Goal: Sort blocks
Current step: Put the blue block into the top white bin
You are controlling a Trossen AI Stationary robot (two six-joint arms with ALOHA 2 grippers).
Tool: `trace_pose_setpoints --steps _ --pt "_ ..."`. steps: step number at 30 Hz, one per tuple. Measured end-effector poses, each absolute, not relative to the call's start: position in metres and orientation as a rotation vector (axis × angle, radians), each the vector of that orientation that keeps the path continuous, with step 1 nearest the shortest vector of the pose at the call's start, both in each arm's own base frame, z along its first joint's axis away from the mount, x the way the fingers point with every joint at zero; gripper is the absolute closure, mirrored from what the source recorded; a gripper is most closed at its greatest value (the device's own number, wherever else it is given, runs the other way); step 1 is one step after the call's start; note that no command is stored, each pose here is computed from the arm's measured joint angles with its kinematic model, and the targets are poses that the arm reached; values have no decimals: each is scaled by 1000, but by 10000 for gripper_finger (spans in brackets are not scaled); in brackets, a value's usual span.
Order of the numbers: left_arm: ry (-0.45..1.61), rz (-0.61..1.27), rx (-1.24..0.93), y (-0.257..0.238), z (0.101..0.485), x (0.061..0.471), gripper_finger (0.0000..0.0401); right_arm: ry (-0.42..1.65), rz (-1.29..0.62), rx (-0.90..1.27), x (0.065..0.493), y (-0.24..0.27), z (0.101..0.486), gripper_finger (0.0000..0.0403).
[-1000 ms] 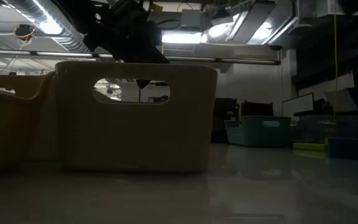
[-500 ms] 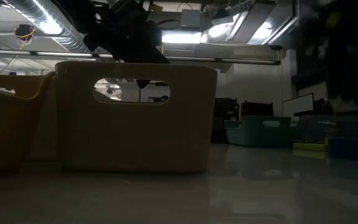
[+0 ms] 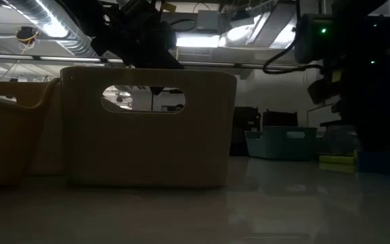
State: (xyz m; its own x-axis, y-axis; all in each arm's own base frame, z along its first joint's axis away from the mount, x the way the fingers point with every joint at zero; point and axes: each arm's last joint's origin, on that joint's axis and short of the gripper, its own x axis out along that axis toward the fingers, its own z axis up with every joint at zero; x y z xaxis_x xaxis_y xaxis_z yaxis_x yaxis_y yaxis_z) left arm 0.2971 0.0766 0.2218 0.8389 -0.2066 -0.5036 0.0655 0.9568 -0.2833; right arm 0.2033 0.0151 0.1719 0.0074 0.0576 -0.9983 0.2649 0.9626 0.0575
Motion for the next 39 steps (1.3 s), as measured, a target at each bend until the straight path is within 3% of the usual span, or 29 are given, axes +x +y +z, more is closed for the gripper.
trace_pose_setpoints --steps 13,39 --pt "558 -146 -258 77 222 297 223 1608 -66 490 200 14 176 235" --pt "562 -152 -238 77 221 297 223 1493 -70 510 211 15 176 235"
